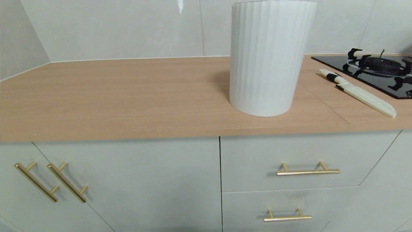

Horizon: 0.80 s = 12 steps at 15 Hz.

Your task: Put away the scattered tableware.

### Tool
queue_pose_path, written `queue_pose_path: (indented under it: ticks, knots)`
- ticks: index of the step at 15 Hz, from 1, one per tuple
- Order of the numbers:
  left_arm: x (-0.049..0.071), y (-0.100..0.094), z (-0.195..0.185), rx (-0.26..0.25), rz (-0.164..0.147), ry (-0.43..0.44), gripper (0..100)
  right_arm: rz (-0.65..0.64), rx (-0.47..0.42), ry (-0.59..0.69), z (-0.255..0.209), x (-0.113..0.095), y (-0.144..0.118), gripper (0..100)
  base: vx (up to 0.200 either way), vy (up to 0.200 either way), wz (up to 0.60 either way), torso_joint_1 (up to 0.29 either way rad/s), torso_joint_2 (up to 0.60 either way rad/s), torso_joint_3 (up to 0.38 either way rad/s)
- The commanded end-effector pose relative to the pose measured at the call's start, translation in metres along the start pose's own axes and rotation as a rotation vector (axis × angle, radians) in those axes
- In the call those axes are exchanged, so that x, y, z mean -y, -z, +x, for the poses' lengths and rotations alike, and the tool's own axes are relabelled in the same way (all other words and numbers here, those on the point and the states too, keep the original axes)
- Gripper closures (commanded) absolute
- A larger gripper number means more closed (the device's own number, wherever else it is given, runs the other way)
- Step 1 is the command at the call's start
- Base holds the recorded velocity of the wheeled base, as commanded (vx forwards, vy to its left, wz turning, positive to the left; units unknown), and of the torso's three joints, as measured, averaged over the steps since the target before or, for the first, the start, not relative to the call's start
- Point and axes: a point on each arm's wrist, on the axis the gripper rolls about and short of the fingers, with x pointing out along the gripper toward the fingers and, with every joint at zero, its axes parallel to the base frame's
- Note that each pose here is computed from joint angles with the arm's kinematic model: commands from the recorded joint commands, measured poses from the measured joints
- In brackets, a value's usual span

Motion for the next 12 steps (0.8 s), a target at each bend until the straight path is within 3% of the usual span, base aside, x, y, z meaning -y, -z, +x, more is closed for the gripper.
queue_pose_path:
  ticks: [1,4,12]
  knots:
    - [0.0000,-0.0008,0.0000,0.003,0.000,-0.001,0,0.002,-0.001,-0.001,0.0001,0.0000,-0.0001,0,0.000,0.000,0.00,0.159,-0.26,-0.281]
    - [0.0000,-0.0004,0.0001,0.002,0.000,-0.001,0,0.000,-0.001,0.000,0.0001,0.0000,-0.0001,0,0.000,0.000,0.00,0.074,-0.53,-0.274]
    - [0.0000,-0.0004,0.0001,0.002,0.000,-0.001,0,0.002,-0.001,-0.001,0.0001,0.0000,-0.0001,0,0.000,0.000,0.00,0.228,-0.48,-0.271]
